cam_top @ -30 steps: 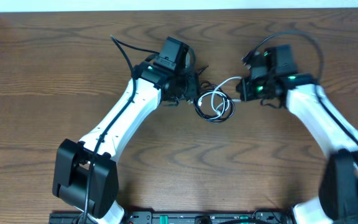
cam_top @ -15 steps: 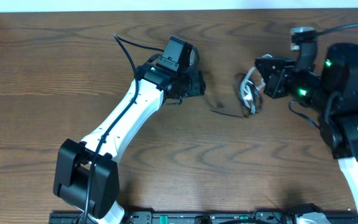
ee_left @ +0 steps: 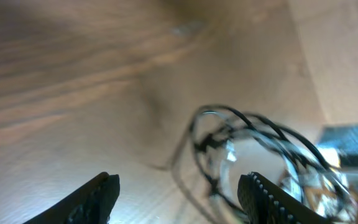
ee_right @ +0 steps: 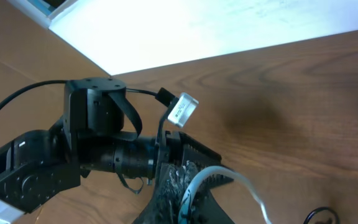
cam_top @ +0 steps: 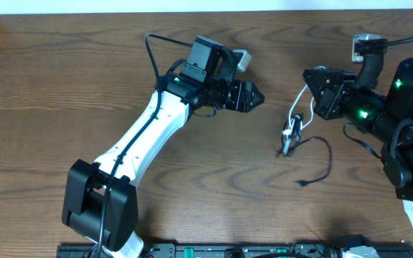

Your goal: Untangle cables

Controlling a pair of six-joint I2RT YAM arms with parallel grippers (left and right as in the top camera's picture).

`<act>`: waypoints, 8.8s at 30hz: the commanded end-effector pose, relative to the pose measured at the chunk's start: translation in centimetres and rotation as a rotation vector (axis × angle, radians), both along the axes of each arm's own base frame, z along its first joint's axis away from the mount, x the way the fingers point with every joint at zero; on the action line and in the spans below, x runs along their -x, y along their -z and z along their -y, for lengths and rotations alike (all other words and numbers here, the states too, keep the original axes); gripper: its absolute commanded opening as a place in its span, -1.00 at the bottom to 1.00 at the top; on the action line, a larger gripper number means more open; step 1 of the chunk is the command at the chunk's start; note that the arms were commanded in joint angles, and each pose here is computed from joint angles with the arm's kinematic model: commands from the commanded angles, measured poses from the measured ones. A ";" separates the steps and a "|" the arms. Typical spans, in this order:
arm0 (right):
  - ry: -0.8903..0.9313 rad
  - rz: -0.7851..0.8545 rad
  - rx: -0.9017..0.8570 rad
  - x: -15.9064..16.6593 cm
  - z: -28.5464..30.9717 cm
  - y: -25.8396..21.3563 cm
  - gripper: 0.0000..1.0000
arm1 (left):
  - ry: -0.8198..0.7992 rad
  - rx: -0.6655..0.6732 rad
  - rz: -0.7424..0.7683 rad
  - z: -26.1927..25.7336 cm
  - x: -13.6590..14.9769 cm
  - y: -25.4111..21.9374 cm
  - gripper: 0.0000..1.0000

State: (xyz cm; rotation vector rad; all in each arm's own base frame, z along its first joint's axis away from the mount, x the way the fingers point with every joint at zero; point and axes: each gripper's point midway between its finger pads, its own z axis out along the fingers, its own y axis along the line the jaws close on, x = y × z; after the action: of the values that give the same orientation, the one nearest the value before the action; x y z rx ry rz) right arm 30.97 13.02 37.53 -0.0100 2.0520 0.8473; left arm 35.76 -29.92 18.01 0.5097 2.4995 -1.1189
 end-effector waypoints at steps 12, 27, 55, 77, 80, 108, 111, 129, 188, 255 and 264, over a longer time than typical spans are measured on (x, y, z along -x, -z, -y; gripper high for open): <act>0.079 -0.236 -0.027 -3.6 0.0 5.4 -0.98 | 0.069 -0.045 -0.100 -0.5 2.4 2.2 0.33; 0.055 -0.313 -0.027 -5.1 -0.7 8.1 -0.98 | 0.204 -0.247 0.127 1.5 3.7 4.1 0.34; 0.037 -0.301 -0.029 -5.2 -0.8 7.9 -0.98 | 0.283 -0.271 0.111 3.8 4.2 8.7 0.22; 0.019 -0.304 0.003 -4.8 -0.7 8.4 -0.98 | 0.196 -0.208 0.152 3.5 0.7 8.1 0.26; 0.019 -0.300 0.003 -4.9 -0.7 8.3 -0.98 | 0.208 -0.170 0.208 3.8 -0.2 7.2 0.32; -0.152 -0.243 -0.171 -4.4 -1.3 5.0 -0.98 | 0.587 -0.097 0.485 8.5 3.4 7.6 -0.43; -0.218 -0.216 -0.222 -4.0 -1.5 3.8 -0.98 | 0.587 -0.097 0.482 8.5 3.4 7.7 -0.78; -0.018 -0.122 -0.315 -6.9 7.2 1.4 -0.98 | 0.071 -0.354 0.255 4.2 -1.5 10.2 -0.85; -0.438 -0.511 -0.062 -5.3 -8.2 19.1 0.01 | -0.467 -0.060 0.170 -6.0 0.7 -10.2 -0.85; 0.050 -0.694 0.282 -9.5 1.0 30.3 -0.98 | -0.726 -0.155 0.189 -19.1 3.5 -13.6 -0.85; -0.220 -0.550 0.174 -8.4 -2.8 22.8 -0.98 | -0.532 -0.121 0.043 -14.5 2.7 -9.8 -0.42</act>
State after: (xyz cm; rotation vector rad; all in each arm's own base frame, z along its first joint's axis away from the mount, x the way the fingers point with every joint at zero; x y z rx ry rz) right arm 39.39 13.70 10.12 0.0670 2.8032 0.7445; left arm 33.15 -13.01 28.50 -0.2064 2.4120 -0.6370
